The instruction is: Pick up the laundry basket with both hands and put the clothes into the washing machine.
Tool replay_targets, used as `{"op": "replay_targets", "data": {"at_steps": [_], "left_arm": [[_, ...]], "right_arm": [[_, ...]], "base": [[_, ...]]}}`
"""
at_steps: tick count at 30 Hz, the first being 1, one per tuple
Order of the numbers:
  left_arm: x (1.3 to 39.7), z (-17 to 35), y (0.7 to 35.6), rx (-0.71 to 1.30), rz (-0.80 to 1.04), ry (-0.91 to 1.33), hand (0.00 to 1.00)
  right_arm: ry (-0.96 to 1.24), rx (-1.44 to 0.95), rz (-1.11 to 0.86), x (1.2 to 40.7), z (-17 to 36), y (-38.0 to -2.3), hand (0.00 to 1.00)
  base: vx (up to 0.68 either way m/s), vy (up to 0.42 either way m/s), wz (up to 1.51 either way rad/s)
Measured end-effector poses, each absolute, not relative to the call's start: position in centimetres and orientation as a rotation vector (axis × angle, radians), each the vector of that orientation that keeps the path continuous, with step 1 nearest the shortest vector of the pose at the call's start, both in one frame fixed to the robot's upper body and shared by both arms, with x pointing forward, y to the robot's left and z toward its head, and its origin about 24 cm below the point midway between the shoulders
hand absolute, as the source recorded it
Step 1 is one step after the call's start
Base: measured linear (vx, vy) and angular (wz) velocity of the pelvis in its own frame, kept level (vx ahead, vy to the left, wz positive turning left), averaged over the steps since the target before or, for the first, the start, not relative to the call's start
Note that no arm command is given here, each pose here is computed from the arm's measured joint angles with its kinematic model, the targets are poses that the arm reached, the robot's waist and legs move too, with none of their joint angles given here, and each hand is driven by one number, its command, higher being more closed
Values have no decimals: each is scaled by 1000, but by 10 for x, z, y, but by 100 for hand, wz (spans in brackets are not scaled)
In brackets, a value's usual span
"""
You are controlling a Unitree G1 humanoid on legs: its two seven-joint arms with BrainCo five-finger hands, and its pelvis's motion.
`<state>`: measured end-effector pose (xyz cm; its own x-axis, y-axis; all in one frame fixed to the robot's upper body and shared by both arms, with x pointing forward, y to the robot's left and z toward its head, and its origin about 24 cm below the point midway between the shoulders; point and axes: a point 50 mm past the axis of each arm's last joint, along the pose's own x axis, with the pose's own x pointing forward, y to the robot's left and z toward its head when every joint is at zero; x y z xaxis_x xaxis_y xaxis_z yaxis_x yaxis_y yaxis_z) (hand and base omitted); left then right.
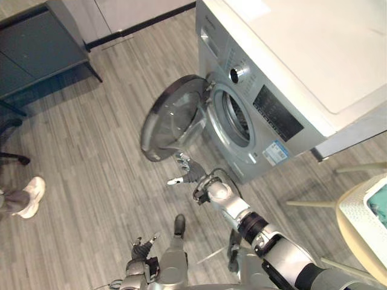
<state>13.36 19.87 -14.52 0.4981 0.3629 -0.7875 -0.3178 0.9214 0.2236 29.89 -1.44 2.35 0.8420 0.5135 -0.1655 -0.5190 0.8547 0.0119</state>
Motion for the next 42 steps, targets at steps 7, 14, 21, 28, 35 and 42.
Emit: {"op": "replay_targets", "data": {"at_steps": [7, 14, 21, 28, 35, 42], "left_arm": [[126, -148, 208, 42, 451, 1009, 0], [123, -151, 205, 60, 400, 1040, 0], [119, -154, 204, 54, 366, 1062, 0], [114, -157, 202, 46, 328, 1095, 0], [112, -157, 215, 85, 326, 1106, 0], [112, -155, 223, 85, 358, 1097, 0]], "right_arm": [[302, 15, 341, 277, -19, -74, 0], [526, 31, 56, 244, -71, -140, 0], [929, 73, -380, 164, -133, -234, 0], [1053, 136, -551, 114, -146, -259, 0], [1069, 170, -591, 102, -149, -261, 0], [1077, 222, -605, 97, -153, -253, 0]], "base": [[-16, 30, -27], [67, 14, -21], [38, 7, 3], [-10, 16, -32], [6, 13, -41], [78, 1, -8]]}}
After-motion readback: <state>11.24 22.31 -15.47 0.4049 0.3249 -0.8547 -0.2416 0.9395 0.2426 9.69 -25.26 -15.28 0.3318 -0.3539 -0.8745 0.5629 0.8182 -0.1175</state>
